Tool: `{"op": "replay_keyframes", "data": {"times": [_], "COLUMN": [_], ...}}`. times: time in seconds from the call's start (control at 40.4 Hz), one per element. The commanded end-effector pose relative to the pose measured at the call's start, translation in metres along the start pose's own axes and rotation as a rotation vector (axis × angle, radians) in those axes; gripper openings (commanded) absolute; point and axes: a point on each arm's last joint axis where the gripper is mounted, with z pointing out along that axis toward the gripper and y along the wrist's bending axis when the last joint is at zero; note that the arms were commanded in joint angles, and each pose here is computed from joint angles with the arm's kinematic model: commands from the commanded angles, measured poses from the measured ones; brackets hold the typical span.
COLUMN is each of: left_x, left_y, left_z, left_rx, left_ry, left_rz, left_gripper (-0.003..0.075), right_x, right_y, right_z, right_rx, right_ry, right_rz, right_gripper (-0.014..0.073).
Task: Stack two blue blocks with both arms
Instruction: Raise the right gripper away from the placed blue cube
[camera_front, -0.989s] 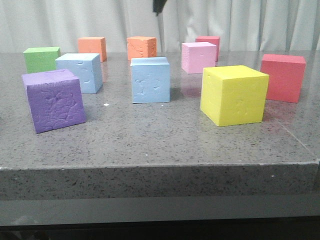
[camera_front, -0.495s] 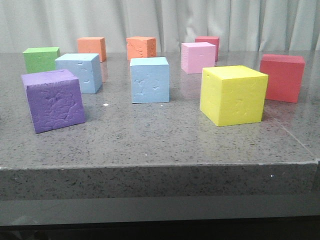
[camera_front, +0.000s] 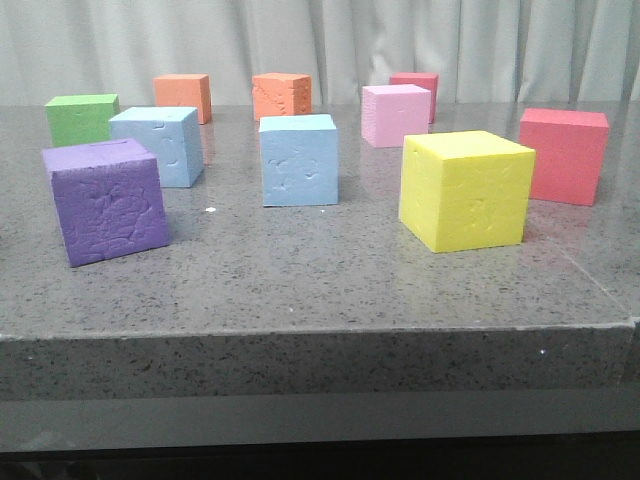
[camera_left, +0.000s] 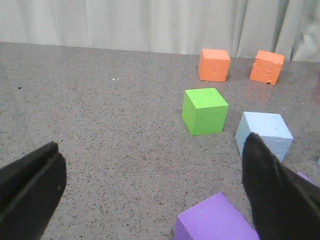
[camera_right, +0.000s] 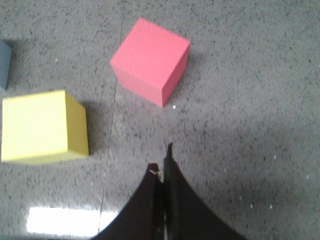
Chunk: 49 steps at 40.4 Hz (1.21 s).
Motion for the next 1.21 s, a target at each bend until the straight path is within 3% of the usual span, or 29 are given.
{"op": "replay_keyframes", "data": {"times": [0.0,0.272,0.445,0.866,1.187], "left_x": [-0.016,-0.016,-0.016,-0.023,-0.063], "left_y": [-0.001,-0.001,-0.001,-0.001,-0.008], "left_z": [-0.002,-0.002,-0.002,0.007,0.062], "left_rx": [0.011,0.011,0.011,0.01,0.082], "left_ry": [-0.098,-0.098,-0.098,-0.066,0.209], "left_rz": [-0.005,-0.005,-0.005,-0.006,0.057], "left_gripper": [0.0692,0.0692,0.0692,0.0692,0.0692], "right_x": [0.022,0.106,0.137,0.144,0.146], "right_y": [-0.009,-0.03,-0.038,-0.041,-0.041], "right_z": [-0.021,-0.027,-0.027,-0.029,-0.026], "right_rx": [-0.038,-0.073,-0.083,-0.068,-0.067], "right_ry": [-0.181,-0.336,-0.403,-0.438,-0.431], "right_rz": [-0.018,-0.029,-0.031,-0.048,-0.049], "right_gripper": [-0.0062,-0.0064,-0.0068,-0.0068,-0.0068]}}
